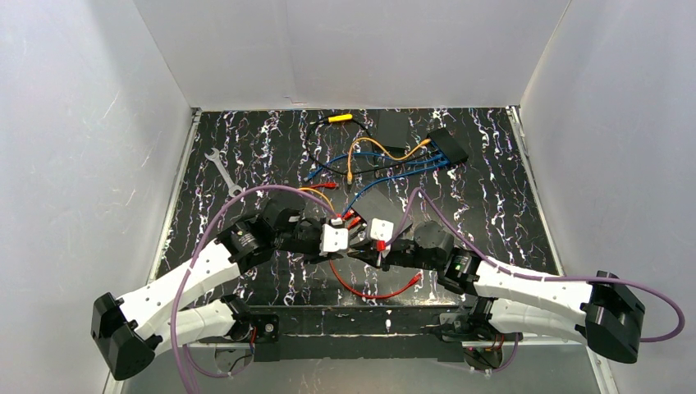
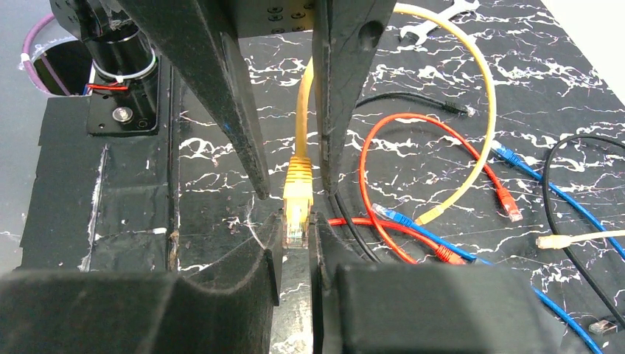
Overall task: Insert the plug into the switch port
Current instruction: Pick up the connector from the corner of the board.
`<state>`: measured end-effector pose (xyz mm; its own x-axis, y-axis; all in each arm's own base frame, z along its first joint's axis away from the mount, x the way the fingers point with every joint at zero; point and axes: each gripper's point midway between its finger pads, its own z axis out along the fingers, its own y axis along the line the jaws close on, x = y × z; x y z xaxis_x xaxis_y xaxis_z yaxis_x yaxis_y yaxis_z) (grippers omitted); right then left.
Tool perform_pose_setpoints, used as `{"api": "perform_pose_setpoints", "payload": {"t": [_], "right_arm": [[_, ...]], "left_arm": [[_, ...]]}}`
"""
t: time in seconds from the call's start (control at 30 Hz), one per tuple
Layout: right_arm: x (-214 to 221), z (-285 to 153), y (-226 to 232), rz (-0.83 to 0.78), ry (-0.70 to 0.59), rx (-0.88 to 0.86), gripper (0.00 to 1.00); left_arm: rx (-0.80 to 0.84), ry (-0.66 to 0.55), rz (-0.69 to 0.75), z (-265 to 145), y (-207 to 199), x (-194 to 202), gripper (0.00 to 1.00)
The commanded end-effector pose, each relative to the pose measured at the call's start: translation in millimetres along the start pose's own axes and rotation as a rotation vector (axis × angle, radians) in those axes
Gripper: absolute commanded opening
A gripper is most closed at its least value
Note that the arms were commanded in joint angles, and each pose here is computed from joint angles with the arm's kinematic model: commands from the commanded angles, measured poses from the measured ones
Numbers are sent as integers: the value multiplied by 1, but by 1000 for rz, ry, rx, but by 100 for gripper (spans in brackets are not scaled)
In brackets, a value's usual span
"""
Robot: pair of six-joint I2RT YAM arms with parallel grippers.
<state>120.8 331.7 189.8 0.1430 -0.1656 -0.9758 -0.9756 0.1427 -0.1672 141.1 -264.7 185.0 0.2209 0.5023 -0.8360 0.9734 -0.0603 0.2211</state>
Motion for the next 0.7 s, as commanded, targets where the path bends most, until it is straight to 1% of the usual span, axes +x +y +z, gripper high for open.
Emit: {"api": "perform_pose_setpoints", "payload": {"t": [0.0, 0.03, 0.1, 0.17, 0.23, 0.33, 0.4, 0.43, 0.47, 0.53, 0.6, 0.67], "right_arm": [[-36, 0, -7, -31, -102, 15, 1], [-36, 0, -8, -31, -103, 16, 1], [-37, 0, -8, -30, -104, 16, 1], [-36, 0, -8, -30, -104, 18, 1], [-35, 0, -9, -27, -100, 20, 1], [-34, 0, -11, -23, -95, 32, 1], [-33, -1, -14, -16, -95, 50, 1], [-34, -1, -16, -10, -98, 64, 1], [-34, -2, -19, -7, -98, 82, 6], [-33, -3, -24, -6, -90, 107, 26], [-32, -3, -28, 1, -85, 133, 40], [-30, -4, -34, 11, -82, 172, 57]], "left_arm": [[46, -3, -4, 1, -9, 0, 31], [49, -3, -5, 1, -9, 1, 29], [55, -6, -7, 1, -10, 0, 23], [63, -3, -14, 1, -10, -1, 14], [74, 7, -22, 0, -11, -2, 1], [76, 32, -41, -2, -10, -2, 0], [35, 53, -54, -5, -3, -1, 0], [-11, 73, -56, -8, 4, 1, 0], [-59, 86, -56, -11, 12, 2, 0], [-169, 120, -54, -22, 28, 4, 0], [-306, 157, -48, -39, 50, 3, 0], [-445, 187, -46, -61, 72, 0, 0]]}}
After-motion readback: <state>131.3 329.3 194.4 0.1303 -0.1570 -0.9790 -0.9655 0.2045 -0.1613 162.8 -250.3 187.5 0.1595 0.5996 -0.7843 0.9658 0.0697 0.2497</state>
